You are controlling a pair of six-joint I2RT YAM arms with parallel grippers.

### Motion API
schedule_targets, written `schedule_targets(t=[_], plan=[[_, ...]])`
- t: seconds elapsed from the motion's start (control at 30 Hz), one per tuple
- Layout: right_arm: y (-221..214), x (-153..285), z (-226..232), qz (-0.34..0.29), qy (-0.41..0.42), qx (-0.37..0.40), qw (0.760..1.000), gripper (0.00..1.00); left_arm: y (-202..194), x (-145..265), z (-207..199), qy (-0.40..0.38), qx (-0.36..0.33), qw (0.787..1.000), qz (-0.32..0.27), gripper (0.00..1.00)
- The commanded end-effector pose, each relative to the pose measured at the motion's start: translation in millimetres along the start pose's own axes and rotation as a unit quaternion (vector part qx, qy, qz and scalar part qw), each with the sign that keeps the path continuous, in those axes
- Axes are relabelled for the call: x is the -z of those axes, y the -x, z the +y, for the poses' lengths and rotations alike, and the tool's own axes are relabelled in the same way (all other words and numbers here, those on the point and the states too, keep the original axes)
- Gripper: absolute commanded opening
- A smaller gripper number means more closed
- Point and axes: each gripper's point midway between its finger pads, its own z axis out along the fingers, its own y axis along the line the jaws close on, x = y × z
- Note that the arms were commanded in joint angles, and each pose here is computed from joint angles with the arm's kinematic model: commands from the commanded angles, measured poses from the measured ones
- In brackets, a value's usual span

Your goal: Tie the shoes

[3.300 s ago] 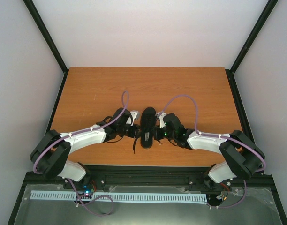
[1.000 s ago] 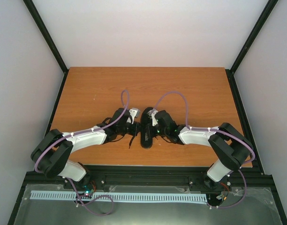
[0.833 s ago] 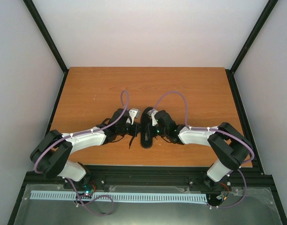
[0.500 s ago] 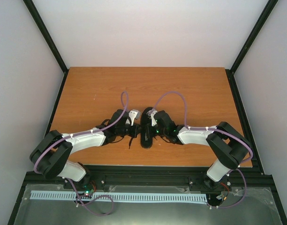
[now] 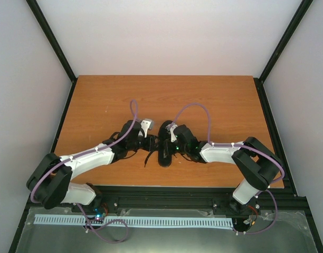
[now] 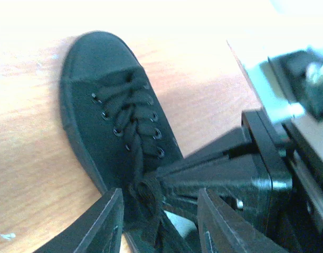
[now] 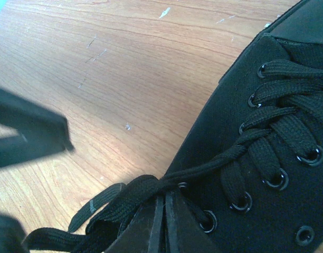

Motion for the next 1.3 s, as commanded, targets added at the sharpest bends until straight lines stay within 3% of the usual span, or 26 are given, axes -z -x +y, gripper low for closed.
schedule_targets(t=[0.0, 0.17, 0.33, 0.6, 1.27], plan=[[-0.4, 0.2, -4.0, -0.010, -0.010, -0.003, 1.000, 0.03, 30.0, 10.9, 17.7, 0.044, 0.034, 0.998, -0.023, 0.42], [-0.5, 1.0, -3.8, -0.010, -0.009, -0.002, 1.000, 0.03, 19.3, 0.7, 44.8, 0.057, 0.079, 0.995, 0.021, 0.41], [0.6, 1.5, -3.4, -0.012, -0.008, -0.002, 1.000, 0.03, 6.3, -15.3, 35.2, 0.008, 0.070, 0.995, 0.069, 0.39], [2.2, 1.5, -1.6, -0.013, -0.006, -0.001, 1.000, 0.03, 1.2, -24.9, 22.6, -0.041, 0.055, 0.994, 0.087, 0.38], [1.6, -1.6, -2.6, -0.008, -0.007, 0.000, 1.000, 0.03, 0.5, -24.3, 15.6, -0.067, 0.064, 0.993, 0.076, 0.35]])
